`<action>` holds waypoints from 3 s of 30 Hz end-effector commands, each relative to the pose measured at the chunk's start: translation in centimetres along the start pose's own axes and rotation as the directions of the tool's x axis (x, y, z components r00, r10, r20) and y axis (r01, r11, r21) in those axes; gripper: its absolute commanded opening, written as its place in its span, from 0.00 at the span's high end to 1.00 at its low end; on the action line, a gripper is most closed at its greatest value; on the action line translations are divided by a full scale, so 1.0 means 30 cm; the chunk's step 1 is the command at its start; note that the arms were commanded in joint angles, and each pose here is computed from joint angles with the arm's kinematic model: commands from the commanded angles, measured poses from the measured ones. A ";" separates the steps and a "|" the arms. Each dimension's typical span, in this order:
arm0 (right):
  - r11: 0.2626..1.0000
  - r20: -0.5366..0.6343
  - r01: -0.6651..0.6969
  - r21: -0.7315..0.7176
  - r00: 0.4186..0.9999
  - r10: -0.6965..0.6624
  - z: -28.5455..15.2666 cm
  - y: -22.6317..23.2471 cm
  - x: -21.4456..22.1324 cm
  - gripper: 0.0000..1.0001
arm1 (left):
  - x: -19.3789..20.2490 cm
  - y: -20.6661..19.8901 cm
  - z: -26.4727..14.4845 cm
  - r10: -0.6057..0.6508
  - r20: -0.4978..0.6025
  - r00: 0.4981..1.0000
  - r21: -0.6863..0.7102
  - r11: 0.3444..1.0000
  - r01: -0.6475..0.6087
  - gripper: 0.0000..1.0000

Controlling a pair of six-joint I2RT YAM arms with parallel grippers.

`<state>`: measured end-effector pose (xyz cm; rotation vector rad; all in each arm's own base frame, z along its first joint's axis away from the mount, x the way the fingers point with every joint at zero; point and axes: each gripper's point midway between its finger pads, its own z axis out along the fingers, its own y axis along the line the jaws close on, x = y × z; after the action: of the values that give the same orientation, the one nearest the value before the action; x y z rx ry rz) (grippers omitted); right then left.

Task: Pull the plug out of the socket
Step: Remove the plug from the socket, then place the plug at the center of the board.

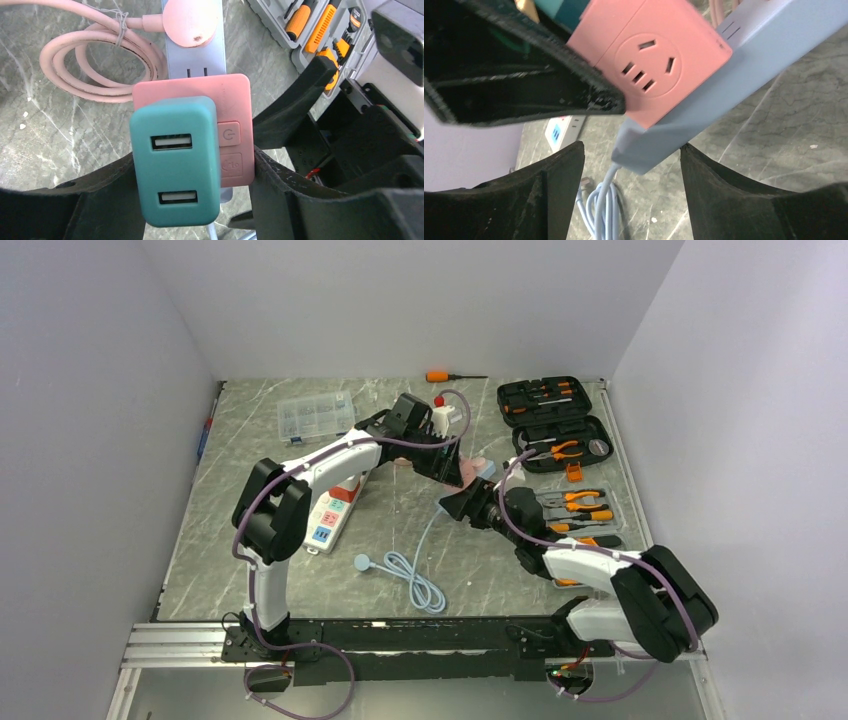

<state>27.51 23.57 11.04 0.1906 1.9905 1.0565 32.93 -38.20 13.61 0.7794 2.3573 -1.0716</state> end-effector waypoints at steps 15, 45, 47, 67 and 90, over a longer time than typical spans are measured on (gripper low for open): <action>0.997 0.123 -0.079 0.018 0.990 0.076 0.115 0.036 -0.067 0.36 | -0.204 -0.129 -0.125 -0.030 0.185 0.982 0.140 0.990 0.004 0.75; 0.965 0.224 -0.167 0.203 0.967 0.120 0.091 -0.084 -0.130 1.00 | -0.237 -0.182 -0.233 -0.033 0.237 0.971 0.172 0.985 -0.009 1.00; 0.951 0.229 -0.187 0.245 0.965 0.130 0.083 -0.114 -0.122 1.00 | -0.239 -0.178 -0.239 -0.023 0.241 0.970 0.160 0.987 -0.017 1.00; 0.860 0.229 -0.194 0.472 0.969 0.093 -0.002 -0.365 -0.018 1.00 | -0.292 -0.121 -0.429 -0.032 0.329 0.944 0.182 0.983 -0.030 1.00; 0.981 0.054 -0.040 0.189 0.998 0.030 -0.072 -0.203 0.079 1.00 | 0.269 0.141 -0.127 0.386 -0.242 0.890 -0.129 0.896 -0.424 1.00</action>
<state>26.84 18.60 4.47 0.4492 2.0853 0.7880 29.01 -30.75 10.30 1.1162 2.3435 -0.7931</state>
